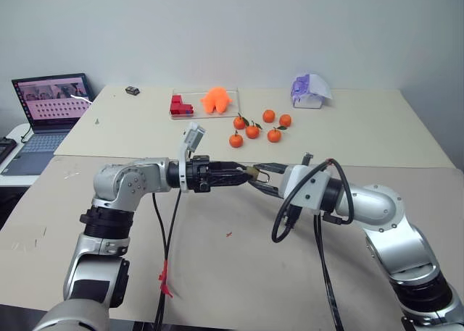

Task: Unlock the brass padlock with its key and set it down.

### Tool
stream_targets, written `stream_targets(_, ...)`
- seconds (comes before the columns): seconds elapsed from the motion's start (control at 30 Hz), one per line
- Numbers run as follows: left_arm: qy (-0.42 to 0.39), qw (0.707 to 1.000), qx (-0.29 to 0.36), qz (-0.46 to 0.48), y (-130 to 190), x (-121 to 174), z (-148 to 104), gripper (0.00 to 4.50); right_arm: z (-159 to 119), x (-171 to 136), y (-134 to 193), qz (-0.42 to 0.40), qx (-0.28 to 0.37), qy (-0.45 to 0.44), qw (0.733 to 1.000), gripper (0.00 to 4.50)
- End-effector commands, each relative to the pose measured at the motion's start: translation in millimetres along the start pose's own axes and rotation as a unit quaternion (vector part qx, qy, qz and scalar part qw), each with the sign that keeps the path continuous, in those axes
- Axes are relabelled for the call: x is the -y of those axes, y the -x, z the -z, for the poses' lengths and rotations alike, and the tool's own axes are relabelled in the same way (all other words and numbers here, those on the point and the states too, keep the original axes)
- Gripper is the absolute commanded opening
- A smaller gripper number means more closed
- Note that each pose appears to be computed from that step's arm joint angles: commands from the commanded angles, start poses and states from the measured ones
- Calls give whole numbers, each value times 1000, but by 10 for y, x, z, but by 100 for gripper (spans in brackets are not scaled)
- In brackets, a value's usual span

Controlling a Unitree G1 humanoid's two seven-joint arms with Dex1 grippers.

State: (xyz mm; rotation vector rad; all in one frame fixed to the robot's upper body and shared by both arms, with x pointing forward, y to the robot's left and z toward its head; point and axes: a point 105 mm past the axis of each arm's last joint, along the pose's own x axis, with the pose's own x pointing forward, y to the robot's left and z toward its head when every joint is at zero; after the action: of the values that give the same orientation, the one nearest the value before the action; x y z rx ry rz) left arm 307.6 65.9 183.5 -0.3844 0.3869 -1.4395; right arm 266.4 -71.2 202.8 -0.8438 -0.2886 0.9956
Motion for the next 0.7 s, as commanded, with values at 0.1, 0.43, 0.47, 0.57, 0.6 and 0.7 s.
stream_targets(0.1,-22,999,-4,24,-38,105,-66,148,-195,73,14,12,26,32,999,91)
stream_targets(0.43,-18,1000,-7,23,-52,100,-51,7,-209,87,9,11,27,35,999,91)
stream_targets(0.47,-17,1000,-6,22,-52,96,-55,7,-209,87,9,11,27,35,999,91)
stream_targets(0.57,-17,1000,-3,17,-50,74,-68,7,-205,86,12,11,26,34,999,91)
stream_targets(0.6,-17,1000,-3,15,-49,69,-71,7,-203,83,12,10,26,32,999,91)
stream_targets(0.7,-18,1000,-1,13,-52,63,-78,0,-203,77,16,8,28,26,999,204)
